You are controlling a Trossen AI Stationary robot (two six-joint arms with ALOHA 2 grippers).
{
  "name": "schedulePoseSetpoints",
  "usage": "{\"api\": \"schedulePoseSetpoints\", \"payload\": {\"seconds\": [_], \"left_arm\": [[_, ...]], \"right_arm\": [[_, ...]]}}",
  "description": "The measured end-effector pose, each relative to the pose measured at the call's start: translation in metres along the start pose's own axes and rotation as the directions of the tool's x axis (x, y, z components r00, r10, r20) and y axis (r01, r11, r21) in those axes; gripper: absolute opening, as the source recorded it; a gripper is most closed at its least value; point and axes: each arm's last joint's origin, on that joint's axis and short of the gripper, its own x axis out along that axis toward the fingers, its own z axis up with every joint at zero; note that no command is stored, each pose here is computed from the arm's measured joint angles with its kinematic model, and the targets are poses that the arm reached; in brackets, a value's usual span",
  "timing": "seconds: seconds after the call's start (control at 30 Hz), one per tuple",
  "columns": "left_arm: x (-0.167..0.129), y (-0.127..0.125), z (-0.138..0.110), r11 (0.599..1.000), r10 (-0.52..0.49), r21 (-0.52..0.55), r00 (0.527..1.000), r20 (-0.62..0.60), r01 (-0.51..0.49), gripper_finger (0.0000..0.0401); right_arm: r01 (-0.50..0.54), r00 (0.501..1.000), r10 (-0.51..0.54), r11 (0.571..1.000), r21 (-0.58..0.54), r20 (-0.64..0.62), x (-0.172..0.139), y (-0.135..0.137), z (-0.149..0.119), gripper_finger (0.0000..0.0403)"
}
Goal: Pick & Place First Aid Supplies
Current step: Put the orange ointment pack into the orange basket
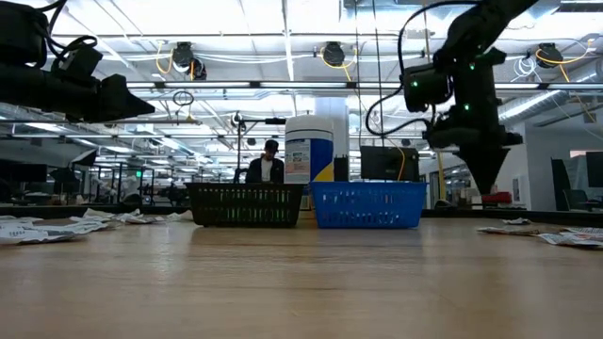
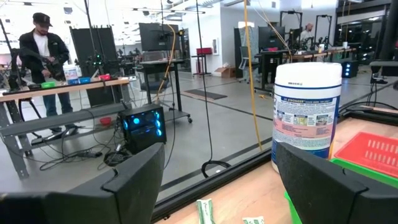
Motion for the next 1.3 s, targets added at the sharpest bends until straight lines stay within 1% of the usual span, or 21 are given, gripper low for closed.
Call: {"api": "schedulePoseSetpoints", "payload": {"seconds": [0.17,0.3,0.4,0.57,0.77,0.97,1.13,1.3], "left_arm": [[0.0,0.0,0.0,1.0,0.0,0.0,1.0,0.0,0.0,0.0308],[0.0,0.0,0.0,1.0,0.0,0.0,1.0,0.0,0.0,0.0308],[0.0,0.0,0.0,1.0,0.0,0.0,1.0,0.0,0.0,0.0308],[0.0,0.0,0.0,1.0,0.0,0.0,1.0,0.0,0.0,0.0308],[0.0,0.0,0.0,1.0,0.0,0.0,1.0,0.0,0.0,0.0308],[0.0,0.0,0.0,1.0,0.0,0.0,1.0,0.0,0.0,0.0308],[0.0,0.0,0.0,1.0,0.0,0.0,1.0,0.0,0.0,0.0308],[0.0,0.0,0.0,1.0,0.0,0.0,1.0,0.0,0.0,0.0308]], "right_arm": [[0.021,0.998,-0.03,0.985,-0.171,-0.052,-0.02,-0.002,0.0,0.0002],[0.019,0.998,-0.037,0.953,-0.304,-0.054,-0.031,-0.002,0.001,0.0001],[0.037,0.999,-0.049,0.926,-0.377,-0.023,-0.037,0.003,0.013,0.0001],[0.034,0.999,-0.034,0.887,-0.461,0.009,-0.048,0.015,0.039,0.0001],[0.035,0.999,-0.012,0.824,-0.565,0.043,-0.056,0.037,0.074,0.0001],[0.046,0.996,0.014,0.772,-0.634,0.09,-0.058,0.058,0.104,0.0001],[0.061,0.99,0.043,0.742,-0.668,0.137,-0.057,0.076,0.116,0.0001],[0.069,0.986,0.058,0.705,-0.705,0.155,-0.046,0.097,0.115,0.0001]]}}
